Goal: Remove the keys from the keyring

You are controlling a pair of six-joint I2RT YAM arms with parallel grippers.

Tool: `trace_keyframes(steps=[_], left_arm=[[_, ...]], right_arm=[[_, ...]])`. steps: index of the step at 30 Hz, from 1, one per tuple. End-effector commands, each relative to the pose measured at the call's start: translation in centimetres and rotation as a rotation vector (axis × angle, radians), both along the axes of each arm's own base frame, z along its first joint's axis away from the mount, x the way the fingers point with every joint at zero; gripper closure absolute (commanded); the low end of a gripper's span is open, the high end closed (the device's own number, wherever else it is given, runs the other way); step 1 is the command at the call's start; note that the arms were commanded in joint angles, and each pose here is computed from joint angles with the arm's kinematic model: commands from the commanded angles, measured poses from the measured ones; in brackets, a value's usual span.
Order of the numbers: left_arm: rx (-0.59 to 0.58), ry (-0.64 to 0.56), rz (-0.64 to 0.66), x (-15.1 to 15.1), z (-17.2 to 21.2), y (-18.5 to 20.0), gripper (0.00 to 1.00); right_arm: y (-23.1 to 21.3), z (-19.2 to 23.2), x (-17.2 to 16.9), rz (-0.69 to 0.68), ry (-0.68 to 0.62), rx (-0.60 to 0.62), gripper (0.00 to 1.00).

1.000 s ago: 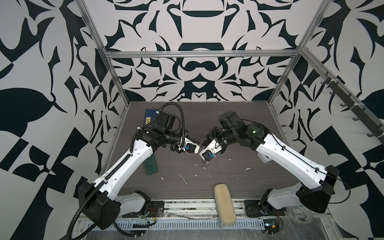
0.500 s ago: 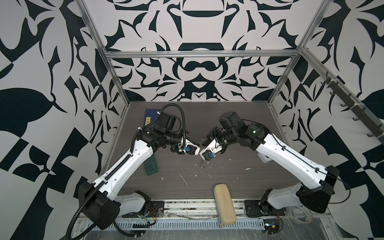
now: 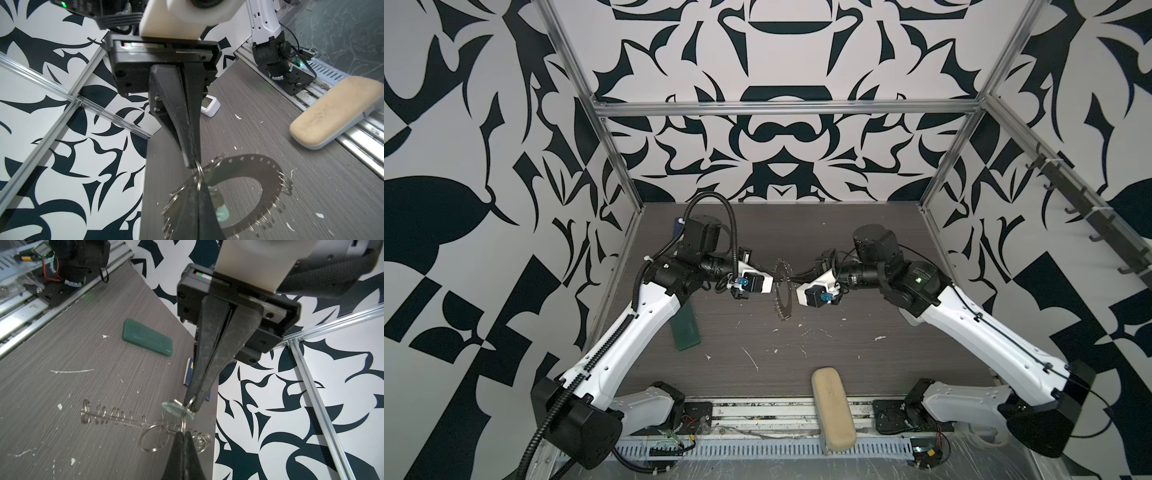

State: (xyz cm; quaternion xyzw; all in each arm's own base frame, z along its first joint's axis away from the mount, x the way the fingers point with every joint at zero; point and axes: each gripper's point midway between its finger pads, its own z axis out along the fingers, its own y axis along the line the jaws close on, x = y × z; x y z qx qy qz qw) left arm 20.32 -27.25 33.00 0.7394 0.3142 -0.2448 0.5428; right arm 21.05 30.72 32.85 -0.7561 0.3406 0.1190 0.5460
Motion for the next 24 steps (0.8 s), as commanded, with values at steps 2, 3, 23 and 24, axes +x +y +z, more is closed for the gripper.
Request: trace_keyframes(steps=[2,3,23,24], left_arm=[[-0.061,0.021,-0.025,-0.3,3.0,0.1,1.0],[-0.065,0.021,-0.024,-0.3,3.1,0.1,1.0],[-0.086,0.016,-0.014,0.3,4.0,-0.2,1.0],[-0.087,0.013,-0.014,0.3,4.1,-0.2,1.0]], right_arm=[[-0.1,1.1,-0.8,-0.001,0.056,0.085,1.0],[-0.1,0.9,-0.8,-0.005,0.064,0.083,1.0],[-0.6,1.9,-0.2,-0.075,0.064,0.134,0.78],[-0.7,2.1,-0.2,-0.08,0.064,0.138,0.77]])
